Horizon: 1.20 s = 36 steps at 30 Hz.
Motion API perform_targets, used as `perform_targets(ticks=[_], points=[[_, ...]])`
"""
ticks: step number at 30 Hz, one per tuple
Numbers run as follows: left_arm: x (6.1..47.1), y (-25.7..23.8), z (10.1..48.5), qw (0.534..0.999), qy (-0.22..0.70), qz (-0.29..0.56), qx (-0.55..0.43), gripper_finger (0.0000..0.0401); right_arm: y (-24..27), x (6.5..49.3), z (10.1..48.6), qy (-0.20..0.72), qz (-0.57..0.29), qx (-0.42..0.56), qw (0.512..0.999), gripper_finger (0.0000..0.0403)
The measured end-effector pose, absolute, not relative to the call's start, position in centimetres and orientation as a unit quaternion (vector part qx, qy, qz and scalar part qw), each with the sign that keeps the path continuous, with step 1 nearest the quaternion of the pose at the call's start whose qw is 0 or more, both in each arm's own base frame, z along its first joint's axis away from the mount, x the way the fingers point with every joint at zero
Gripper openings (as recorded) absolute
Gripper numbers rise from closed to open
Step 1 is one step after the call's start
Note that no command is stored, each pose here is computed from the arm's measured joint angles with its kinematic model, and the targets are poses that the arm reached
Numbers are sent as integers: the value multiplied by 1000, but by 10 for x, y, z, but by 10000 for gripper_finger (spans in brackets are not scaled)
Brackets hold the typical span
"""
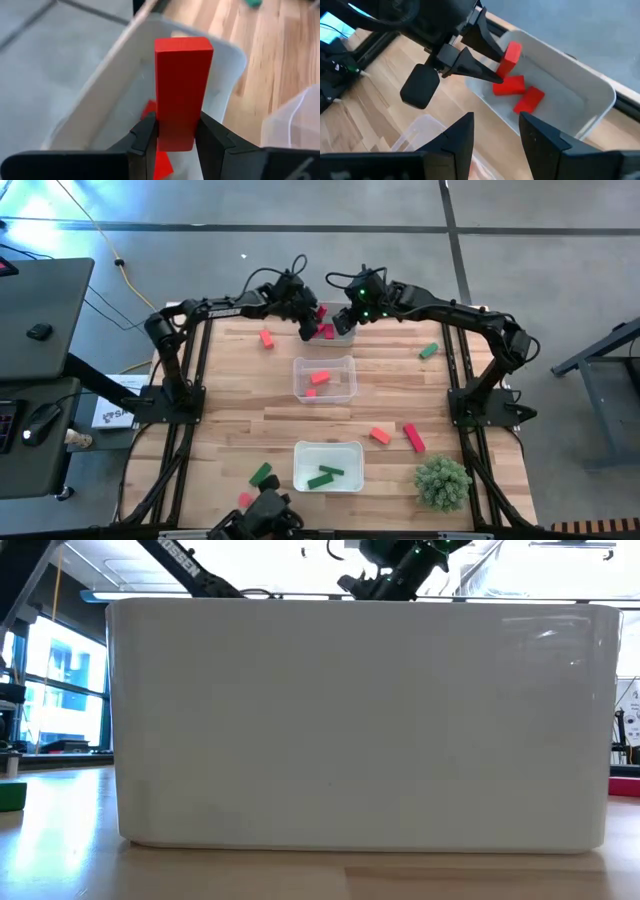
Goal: Sort & place blocks by color
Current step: Put the top red block into the gray bin
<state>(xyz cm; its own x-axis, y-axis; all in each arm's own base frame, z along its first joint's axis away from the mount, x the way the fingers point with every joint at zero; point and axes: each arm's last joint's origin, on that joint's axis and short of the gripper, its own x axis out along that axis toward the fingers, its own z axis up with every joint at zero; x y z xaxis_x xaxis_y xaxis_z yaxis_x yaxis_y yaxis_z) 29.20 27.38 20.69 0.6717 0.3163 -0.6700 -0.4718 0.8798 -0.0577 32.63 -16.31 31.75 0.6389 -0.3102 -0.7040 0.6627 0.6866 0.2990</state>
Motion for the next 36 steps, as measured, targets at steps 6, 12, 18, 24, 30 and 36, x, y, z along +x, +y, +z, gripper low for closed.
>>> perform_targets(ticks=[6,12,18,24,30,36], points=[[293,274,195,899,361,209,-136,82,-162,325,316,326,-286,285,855,146],[293,277,184,892,373,209,-145,82,-162,325,316,326,-283,289,855,146],[294,277,170,880,391,211,-168,82,-162,325,316,327,-273,293,856,146],[293,277,168,877,396,210,-172,87,-161,325,316,327,-266,299,856,146],[293,278,168,876,398,216,-168,110,-158,324,315,336,-255,327,845,146],[293,278,168,876,398,217,-168,130,-154,323,322,350,-257,315,844,146]])
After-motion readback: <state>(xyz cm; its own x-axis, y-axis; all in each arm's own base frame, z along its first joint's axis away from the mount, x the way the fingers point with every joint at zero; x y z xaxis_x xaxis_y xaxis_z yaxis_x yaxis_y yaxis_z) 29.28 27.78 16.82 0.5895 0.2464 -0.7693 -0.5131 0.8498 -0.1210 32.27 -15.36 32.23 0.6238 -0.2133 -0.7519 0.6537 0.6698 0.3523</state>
